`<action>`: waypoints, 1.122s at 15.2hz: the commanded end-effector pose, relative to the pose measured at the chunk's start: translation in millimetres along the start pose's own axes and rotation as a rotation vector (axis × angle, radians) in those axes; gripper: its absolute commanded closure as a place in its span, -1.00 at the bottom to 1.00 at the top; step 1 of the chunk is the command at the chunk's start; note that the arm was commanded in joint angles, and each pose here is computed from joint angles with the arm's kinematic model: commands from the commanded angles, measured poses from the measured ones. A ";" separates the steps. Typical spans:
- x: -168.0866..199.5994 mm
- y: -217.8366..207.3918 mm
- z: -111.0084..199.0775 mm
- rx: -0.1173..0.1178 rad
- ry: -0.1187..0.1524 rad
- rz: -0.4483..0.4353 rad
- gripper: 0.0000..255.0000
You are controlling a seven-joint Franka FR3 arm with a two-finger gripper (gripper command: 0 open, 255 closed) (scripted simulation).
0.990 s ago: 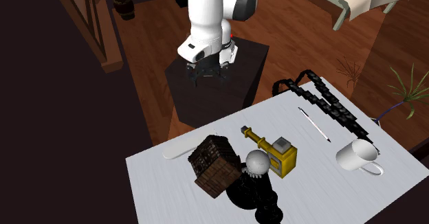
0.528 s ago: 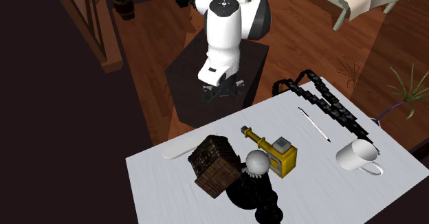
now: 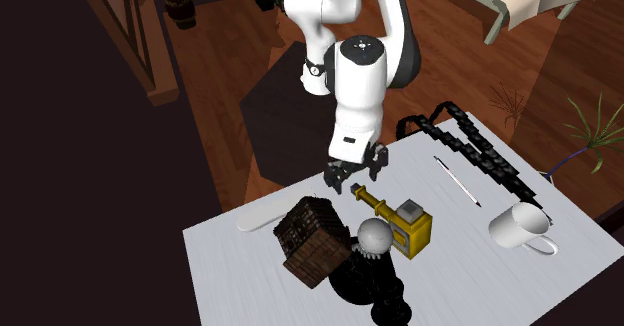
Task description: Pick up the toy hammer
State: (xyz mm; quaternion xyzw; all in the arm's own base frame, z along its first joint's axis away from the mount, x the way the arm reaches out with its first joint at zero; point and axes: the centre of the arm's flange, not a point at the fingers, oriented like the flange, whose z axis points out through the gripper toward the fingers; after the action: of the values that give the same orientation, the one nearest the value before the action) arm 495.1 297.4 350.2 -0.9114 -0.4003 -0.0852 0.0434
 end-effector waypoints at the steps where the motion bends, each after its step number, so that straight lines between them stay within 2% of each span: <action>1: 18.0 -14.7 12.5 0.009 0.017 -0.048 -1.00; 6: 57.7 -50.0 39.9 0.029 0.058 -0.168 -1.00; 14: 50.8 -50.3 79.7 0.029 0.059 -0.170 -1.00; 16: 50.8 -50.3 79.6 0.029 0.059 -0.170 -1.00; 17: 51.3 -49.5 80.1 0.029 0.059 -0.170 1.00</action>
State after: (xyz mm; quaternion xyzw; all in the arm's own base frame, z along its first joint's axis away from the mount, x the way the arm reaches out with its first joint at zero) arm 502.4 379.8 282.8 -0.8704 -0.4760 -0.1094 0.0612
